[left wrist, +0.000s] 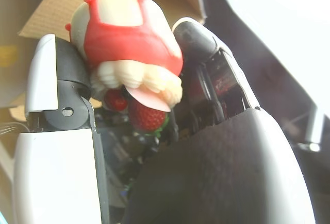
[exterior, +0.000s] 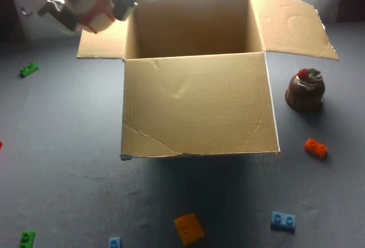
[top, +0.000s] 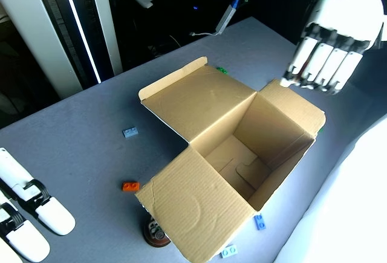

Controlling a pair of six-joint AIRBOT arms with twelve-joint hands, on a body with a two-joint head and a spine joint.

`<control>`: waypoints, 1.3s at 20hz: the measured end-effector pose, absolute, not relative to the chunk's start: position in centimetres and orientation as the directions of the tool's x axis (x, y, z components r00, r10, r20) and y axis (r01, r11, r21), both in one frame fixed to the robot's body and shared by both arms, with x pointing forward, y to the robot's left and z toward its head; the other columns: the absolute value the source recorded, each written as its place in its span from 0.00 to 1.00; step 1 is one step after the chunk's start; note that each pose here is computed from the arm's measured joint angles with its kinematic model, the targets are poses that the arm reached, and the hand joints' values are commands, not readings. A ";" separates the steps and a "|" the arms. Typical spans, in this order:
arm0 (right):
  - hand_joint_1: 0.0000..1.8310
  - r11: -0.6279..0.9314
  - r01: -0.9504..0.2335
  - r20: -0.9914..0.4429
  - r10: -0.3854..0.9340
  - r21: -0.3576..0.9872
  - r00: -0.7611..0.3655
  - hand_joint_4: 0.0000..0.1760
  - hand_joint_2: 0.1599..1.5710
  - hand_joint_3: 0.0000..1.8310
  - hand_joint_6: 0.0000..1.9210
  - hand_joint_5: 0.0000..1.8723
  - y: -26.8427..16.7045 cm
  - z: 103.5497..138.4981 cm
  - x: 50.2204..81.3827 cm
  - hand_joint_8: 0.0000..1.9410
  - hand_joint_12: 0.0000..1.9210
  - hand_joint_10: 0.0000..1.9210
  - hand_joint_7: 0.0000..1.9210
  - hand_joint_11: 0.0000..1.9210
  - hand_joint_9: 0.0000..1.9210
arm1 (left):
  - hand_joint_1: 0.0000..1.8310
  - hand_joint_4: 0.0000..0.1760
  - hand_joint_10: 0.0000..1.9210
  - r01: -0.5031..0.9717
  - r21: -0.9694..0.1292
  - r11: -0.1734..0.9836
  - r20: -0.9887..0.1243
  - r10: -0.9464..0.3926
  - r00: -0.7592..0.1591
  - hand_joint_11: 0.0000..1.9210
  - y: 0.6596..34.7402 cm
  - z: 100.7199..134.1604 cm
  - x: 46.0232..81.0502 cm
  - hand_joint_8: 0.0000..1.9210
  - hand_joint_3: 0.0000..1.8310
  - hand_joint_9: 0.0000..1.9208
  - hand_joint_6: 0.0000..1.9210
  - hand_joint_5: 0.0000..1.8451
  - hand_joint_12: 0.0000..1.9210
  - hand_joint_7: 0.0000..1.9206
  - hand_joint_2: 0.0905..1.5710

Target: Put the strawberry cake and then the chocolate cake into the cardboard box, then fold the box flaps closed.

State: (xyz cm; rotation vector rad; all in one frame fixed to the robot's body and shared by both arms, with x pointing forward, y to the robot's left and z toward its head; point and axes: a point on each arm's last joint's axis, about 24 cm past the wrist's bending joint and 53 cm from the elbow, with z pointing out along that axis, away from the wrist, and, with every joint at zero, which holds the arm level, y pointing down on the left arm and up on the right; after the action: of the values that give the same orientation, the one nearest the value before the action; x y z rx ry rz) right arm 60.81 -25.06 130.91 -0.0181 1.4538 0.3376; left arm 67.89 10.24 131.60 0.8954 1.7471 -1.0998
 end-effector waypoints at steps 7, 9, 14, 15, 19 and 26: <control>0.54 0.952 -0.239 -0.973 0.216 0.193 0.078 0.00 0.63 0.00 0.01 0.03 -24.9 130.9 60.8 0.00 0.15 0.01 0.07 0.00 0.06 | 0.79 0.00 0.84 0.920 -0.245 0.305 -0.929 0.196 -0.313 0.22 5.0 131.2 67.2 0.82 0.00 0.35 0.65 0.22 0.91 0.28 0.79; 0.53 0.952 -0.239 -0.973 0.216 0.192 0.079 0.00 0.64 0.00 0.00 0.02 -24.9 130.9 60.8 0.00 0.13 0.00 0.07 0.00 0.05 | 0.79 0.00 0.84 0.923 -0.227 0.310 -0.933 0.204 -0.298 0.23 4.3 131.2 67.5 0.81 0.00 0.36 0.64 0.22 0.92 0.28 0.79; 0.55 0.951 -0.240 -0.972 0.218 0.193 0.084 0.00 0.62 0.00 0.00 0.03 -24.8 131.0 60.9 0.00 0.14 0.01 0.08 0.00 0.07 | 0.79 0.00 0.83 0.925 -0.201 0.323 -0.933 0.224 -0.281 0.23 3.3 130.5 68.2 0.80 0.00 0.36 0.65 0.22 0.90 0.29 0.79; 0.56 0.951 -0.241 -0.972 0.219 0.194 0.085 0.00 0.62 0.00 0.00 0.03 -24.7 131.0 60.9 0.00 0.13 0.00 0.07 0.00 0.06 | 0.79 0.00 0.84 0.922 -0.202 0.330 -0.931 0.228 -0.286 0.23 3.1 130.1 68.5 0.81 0.00 0.36 0.64 0.21 0.90 0.27 0.79; 0.54 0.951 -0.243 -0.972 0.219 0.193 0.086 0.00 0.63 0.00 0.00 0.02 -24.6 131.0 60.9 0.00 0.06 0.00 0.05 0.00 0.04 | 0.75 0.00 0.74 0.919 -0.196 0.342 -0.926 0.243 -0.288 0.22 2.0 129.3 69.4 0.66 0.00 0.26 0.63 0.20 0.87 0.17 0.71; 0.54 0.951 -0.244 -0.972 0.219 0.192 0.086 0.00 0.63 0.00 0.00 0.00 -24.5 131.0 60.9 0.00 0.05 0.00 0.05 0.00 0.04 | 0.51 0.12 0.13 0.918 -0.162 0.361 -0.937 0.236 -0.257 0.13 0.4 129.9 71.3 0.01 0.00 0.28 0.04 0.24 0.56 0.25 0.68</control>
State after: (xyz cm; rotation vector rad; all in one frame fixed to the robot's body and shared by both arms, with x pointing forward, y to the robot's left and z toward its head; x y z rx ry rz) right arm 60.93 -24.52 130.97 -0.0208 1.4439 0.3445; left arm 71.30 0.41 129.91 1.0297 1.7200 -0.9491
